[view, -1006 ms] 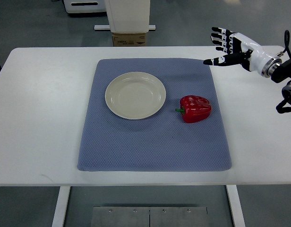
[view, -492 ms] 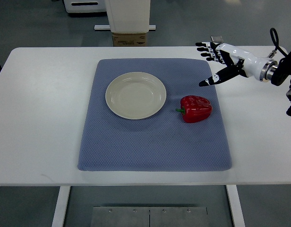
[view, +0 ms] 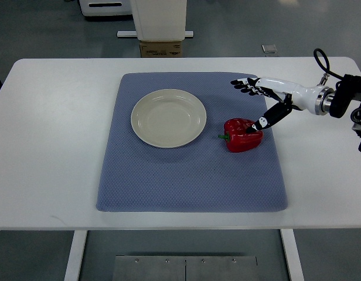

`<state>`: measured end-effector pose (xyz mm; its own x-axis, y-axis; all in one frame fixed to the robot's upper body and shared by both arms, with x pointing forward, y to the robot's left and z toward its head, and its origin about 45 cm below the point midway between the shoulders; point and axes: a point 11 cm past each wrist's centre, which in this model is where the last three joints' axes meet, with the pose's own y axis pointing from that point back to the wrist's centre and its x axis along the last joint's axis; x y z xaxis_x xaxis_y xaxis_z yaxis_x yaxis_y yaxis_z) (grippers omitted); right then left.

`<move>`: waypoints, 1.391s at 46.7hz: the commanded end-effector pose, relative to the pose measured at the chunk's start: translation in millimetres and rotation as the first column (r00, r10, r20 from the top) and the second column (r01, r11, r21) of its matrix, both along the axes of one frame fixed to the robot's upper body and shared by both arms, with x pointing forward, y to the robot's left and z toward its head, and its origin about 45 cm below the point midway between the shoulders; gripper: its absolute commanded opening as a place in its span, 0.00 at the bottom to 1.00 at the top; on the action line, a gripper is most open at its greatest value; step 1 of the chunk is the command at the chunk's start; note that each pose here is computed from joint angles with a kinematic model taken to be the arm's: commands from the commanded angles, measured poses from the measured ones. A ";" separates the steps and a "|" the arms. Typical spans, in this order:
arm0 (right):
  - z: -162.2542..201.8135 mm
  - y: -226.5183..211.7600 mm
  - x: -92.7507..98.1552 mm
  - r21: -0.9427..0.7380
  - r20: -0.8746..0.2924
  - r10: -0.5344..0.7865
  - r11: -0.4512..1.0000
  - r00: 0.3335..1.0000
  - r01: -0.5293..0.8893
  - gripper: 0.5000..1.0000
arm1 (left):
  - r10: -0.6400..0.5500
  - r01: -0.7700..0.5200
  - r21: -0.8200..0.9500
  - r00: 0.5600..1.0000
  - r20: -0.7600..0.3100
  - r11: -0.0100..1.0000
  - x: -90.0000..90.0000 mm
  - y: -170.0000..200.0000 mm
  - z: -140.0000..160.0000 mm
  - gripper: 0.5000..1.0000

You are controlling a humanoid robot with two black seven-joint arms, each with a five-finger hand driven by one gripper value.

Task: Place red pepper on plate with right hand
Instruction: 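Reach the right hand over the red bell pepper, then close the right hand fingers around the red bell pepper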

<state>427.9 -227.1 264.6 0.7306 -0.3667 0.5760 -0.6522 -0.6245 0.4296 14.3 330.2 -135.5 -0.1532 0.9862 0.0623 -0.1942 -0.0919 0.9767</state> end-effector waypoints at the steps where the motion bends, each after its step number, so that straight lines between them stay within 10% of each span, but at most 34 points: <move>1: -4.8 0.7 -2.6 -0.025 -0.002 0.016 1.000 1.000 -0.016 0.94 | 0.000 0.000 0.000 1.000 -0.002 1.000 -0.8 0.0 -0.1 1.00; 65: -43.4 20.3 -7.5 -0.125 -0.040 0.047 0.991 0.998 -0.052 0.79 | 0.000 0.000 0.000 1.000 0.001 1.000 0.3 0.0 0.0 1.00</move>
